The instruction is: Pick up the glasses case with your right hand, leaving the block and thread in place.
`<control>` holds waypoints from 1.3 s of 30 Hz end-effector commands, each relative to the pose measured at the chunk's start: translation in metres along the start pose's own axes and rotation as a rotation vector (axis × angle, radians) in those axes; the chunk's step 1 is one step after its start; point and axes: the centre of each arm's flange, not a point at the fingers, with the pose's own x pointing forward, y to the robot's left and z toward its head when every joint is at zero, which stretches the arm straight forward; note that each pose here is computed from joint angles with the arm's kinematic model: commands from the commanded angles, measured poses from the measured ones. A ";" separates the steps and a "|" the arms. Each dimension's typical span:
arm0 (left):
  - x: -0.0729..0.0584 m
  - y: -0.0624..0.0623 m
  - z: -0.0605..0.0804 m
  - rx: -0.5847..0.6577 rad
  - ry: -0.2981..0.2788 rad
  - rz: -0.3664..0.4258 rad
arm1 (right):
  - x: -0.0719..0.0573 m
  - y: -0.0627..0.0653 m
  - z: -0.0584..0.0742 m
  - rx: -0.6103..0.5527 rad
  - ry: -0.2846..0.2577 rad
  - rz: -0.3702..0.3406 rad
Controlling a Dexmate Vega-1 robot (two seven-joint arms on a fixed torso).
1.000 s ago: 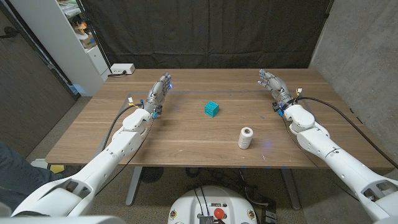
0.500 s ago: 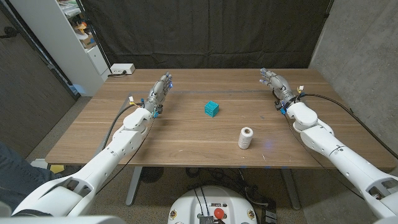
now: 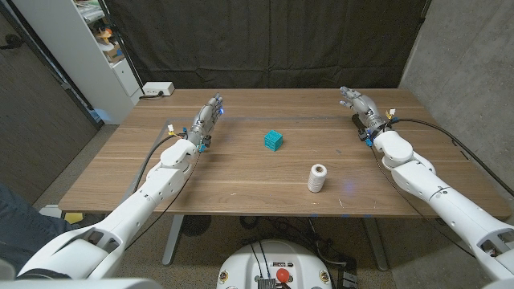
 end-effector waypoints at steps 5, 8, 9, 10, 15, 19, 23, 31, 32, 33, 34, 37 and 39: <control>0.001 0.000 -0.002 0.000 0.004 -0.006 | -0.005 -0.008 0.002 -0.116 -0.006 -0.032; 0.001 0.000 -0.003 -0.001 0.006 -0.007 | -0.006 -0.009 0.002 -0.124 -0.004 -0.035; 0.001 0.000 -0.003 -0.001 0.006 -0.007 | -0.007 -0.009 0.002 -0.129 -0.004 -0.037; 0.000 0.000 -0.003 -0.002 0.006 -0.008 | -0.007 -0.009 0.003 -0.133 -0.003 -0.039; 0.000 -0.001 -0.002 -0.002 0.000 -0.007 | -0.008 -0.011 0.005 -0.160 -0.006 -0.048; 0.000 -0.002 -0.002 -0.002 -0.003 -0.007 | -0.009 -0.012 0.006 -0.164 -0.005 -0.050; -0.001 -0.003 -0.002 -0.003 -0.007 -0.008 | -0.009 -0.014 0.006 -0.170 -0.002 -0.050; -0.002 -0.006 -0.002 -0.004 -0.011 -0.006 | -0.011 -0.019 0.008 -0.220 -0.005 -0.055; -0.002 -0.007 -0.002 -0.004 -0.011 -0.006 | -0.011 -0.019 0.008 -0.228 -0.006 -0.056; -0.002 -0.007 -0.002 -0.003 -0.010 -0.005 | -0.011 -0.020 0.008 -0.238 -0.008 -0.057; -0.002 -0.007 -0.002 -0.004 -0.010 -0.004 | -0.012 -0.020 0.009 -0.245 -0.008 -0.058; -0.002 -0.007 -0.002 -0.002 -0.010 -0.004 | -0.012 -0.021 0.009 -0.264 -0.010 -0.058; -0.001 -0.008 -0.001 0.006 -0.008 -0.006 | -0.012 -0.023 0.010 -0.273 -0.012 -0.060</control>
